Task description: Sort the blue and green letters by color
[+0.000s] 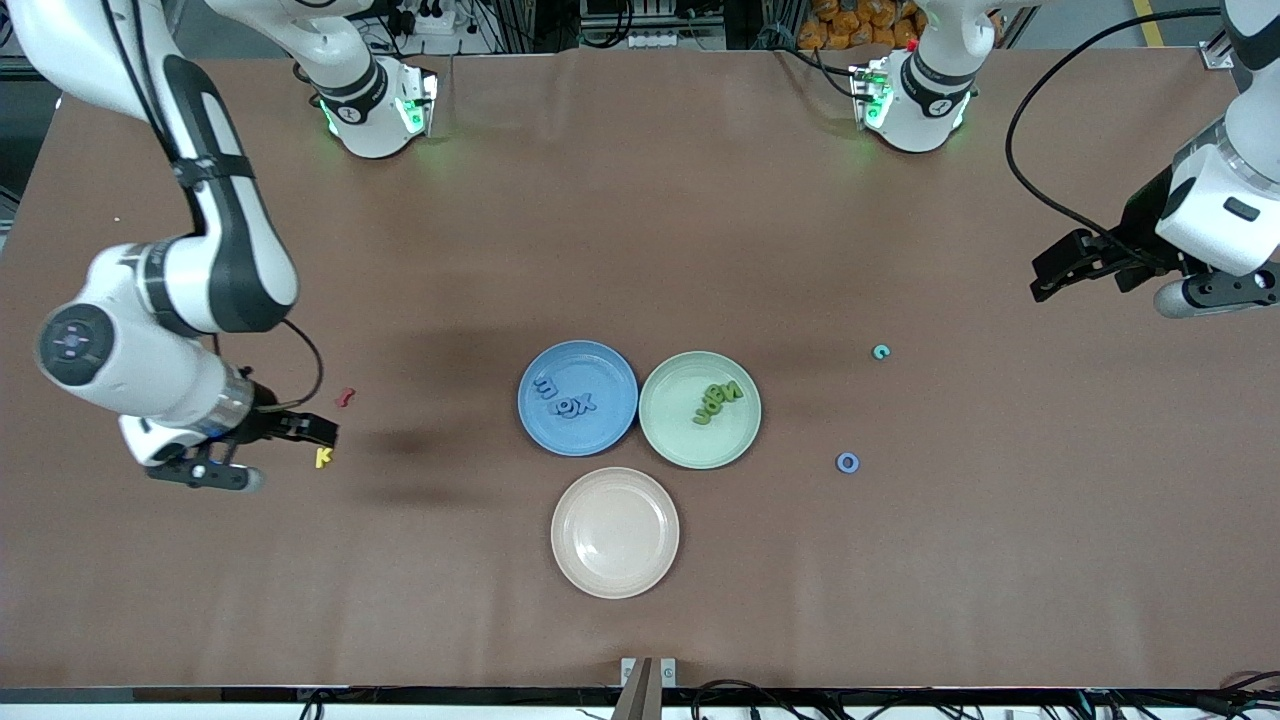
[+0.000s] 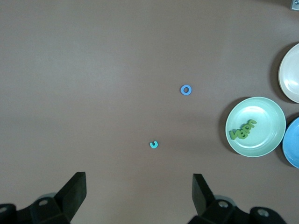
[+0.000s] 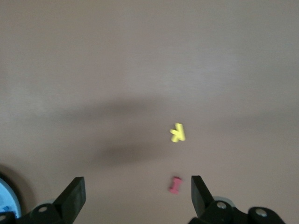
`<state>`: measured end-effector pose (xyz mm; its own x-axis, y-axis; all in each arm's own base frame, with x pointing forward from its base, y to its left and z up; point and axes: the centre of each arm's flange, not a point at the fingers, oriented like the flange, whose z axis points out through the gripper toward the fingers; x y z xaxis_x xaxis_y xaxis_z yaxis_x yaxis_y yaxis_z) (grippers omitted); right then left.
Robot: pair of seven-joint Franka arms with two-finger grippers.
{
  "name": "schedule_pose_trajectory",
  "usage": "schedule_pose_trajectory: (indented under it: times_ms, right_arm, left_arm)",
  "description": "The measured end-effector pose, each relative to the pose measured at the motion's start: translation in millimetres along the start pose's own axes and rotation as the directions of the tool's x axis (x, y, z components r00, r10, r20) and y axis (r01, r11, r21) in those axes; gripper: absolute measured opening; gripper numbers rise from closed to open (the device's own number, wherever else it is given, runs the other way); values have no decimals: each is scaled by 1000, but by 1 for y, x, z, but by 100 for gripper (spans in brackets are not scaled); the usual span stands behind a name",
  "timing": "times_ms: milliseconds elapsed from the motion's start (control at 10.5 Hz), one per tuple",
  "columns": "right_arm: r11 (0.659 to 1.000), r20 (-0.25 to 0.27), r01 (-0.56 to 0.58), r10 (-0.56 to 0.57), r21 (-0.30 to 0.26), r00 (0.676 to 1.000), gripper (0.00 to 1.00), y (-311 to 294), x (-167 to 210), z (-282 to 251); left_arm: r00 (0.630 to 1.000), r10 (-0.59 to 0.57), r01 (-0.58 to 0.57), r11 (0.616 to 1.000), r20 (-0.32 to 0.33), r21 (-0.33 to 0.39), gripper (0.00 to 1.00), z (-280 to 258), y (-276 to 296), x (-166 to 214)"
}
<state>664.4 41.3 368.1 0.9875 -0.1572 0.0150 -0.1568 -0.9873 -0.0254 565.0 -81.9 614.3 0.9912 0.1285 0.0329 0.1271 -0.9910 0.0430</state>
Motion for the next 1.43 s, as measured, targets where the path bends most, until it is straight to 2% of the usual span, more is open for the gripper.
schedule_pose_trajectory:
  times_ms: [190, 380, 570, 951, 1236, 1426]
  right_arm:
    - [999, 15, -29, 29, -29, 999, 100, 23, 1, -51]
    - [998, -5, -41, 40, -55, 999, 100, 38, -2, -109]
    - [997, -28, -55, 53, -57, 998, 100, 49, -11, -149]
    - [995, 5, -70, 70, -68, 998, 100, 57, -37, -230]
    - [995, -13, -75, 75, -59, 997, 100, 62, -73, -288]
    - [996, -27, -76, 75, -55, 997, 100, 63, -84, -304]
  left_arm:
    - [1000, -3, 3, 1000, 11, 4, 100, -2, -2, -2]
    - [999, 41, -41, 999, 17, 5, 100, -1, -4, -2]
    - [999, 46, -46, 999, 19, 6, 100, -1, -6, -2]
    - [998, 58, -59, 998, 16, 32, 100, -1, -6, -2]
    - [998, 59, -60, 998, 15, 33, 100, -2, -5, -3]
    - [998, 63, -64, 997, 12, 35, 100, -3, -5, -3]
